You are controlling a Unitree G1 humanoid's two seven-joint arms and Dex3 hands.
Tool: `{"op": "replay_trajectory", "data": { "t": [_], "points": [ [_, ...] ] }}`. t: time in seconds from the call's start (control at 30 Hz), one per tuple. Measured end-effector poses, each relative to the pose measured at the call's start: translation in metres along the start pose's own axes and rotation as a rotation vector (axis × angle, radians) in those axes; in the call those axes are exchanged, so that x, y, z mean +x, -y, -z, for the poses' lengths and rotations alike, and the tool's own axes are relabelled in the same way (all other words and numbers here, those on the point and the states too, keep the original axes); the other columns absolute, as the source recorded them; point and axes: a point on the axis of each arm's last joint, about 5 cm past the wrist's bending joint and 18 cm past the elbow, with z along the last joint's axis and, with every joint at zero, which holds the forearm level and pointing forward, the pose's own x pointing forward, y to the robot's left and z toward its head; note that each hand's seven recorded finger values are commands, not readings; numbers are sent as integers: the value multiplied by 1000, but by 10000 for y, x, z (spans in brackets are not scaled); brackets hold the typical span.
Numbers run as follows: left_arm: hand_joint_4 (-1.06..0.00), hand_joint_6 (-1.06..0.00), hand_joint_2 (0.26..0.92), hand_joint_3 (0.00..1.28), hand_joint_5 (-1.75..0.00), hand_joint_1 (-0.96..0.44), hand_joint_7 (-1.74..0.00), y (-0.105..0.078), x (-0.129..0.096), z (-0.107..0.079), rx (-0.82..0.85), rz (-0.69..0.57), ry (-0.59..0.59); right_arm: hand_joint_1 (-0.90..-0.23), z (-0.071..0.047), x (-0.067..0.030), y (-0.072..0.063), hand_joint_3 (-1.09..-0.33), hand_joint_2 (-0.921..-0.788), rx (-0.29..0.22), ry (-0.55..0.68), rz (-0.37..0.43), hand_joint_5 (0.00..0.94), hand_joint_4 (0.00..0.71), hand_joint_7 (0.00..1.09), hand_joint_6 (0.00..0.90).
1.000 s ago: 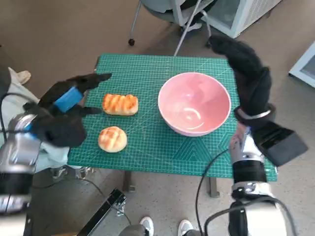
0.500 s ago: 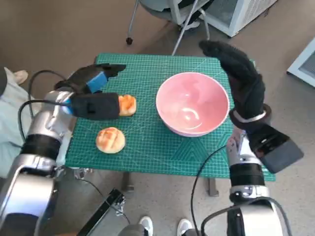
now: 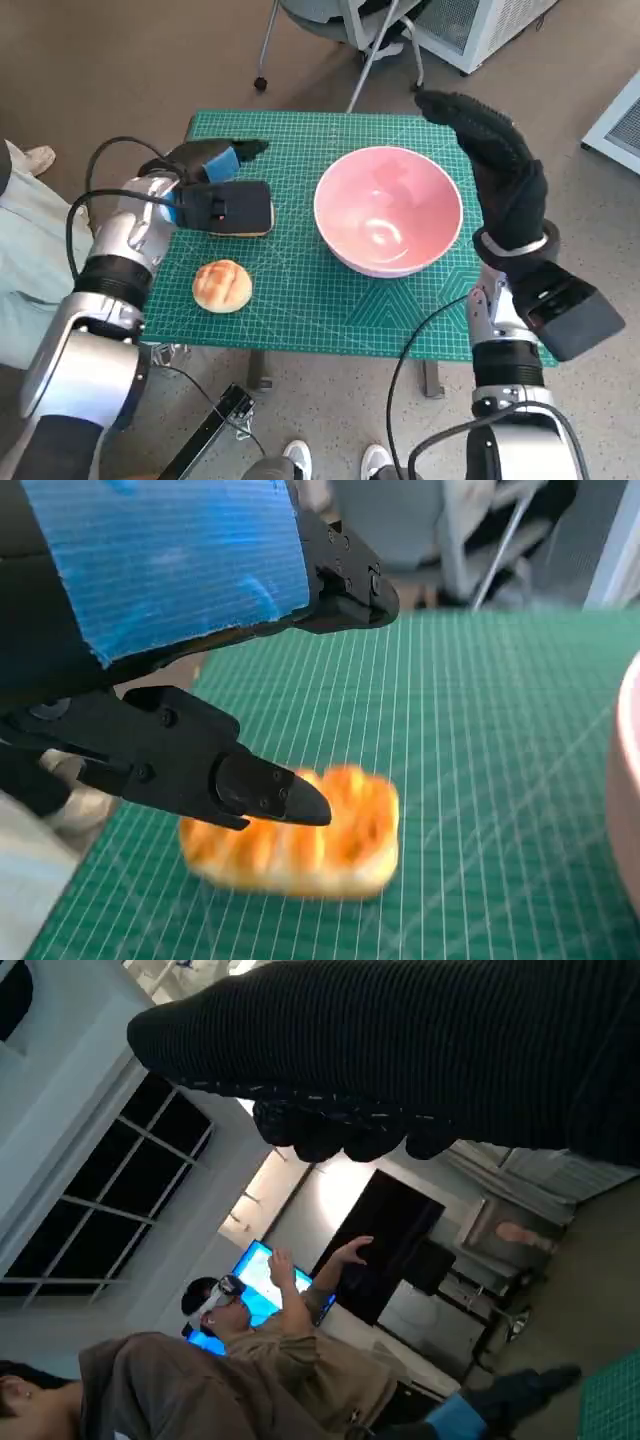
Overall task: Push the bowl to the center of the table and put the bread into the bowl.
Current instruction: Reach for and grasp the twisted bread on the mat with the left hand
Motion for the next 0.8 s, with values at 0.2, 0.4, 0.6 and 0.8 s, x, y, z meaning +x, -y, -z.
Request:
{"op": "replay_trajectory", "data": {
  "t": [0.2, 0.4, 0.6, 0.8],
  "points": [
    [-185, -326, 800, 0, 0, -189, -20, 73, 36, -29, -3, 70, -40, -547, 4, -27, 0, -677, -921, -1, -8, 17, 1, 386, 900, 54],
    [-159, -330, 799, 0, 0, -160, -17, 146, 66, -55, 4, 119, -83, -539, 4, -38, 4, -681, -921, -7, -14, 28, 3, 390, 889, 60],
    [-169, -351, 798, 0, -9, -150, -25, 208, 91, -84, 28, 152, -121, -552, -3, -34, 3, -678, -921, -10, -9, 40, 2, 389, 879, 66],
    [-432, -477, 836, 13, -61, -133, -71, 262, 111, -124, 81, 168, -134, -575, -10, -47, -2, -672, -921, -14, -7, 47, 1, 387, 868, 60]
  ]
}}
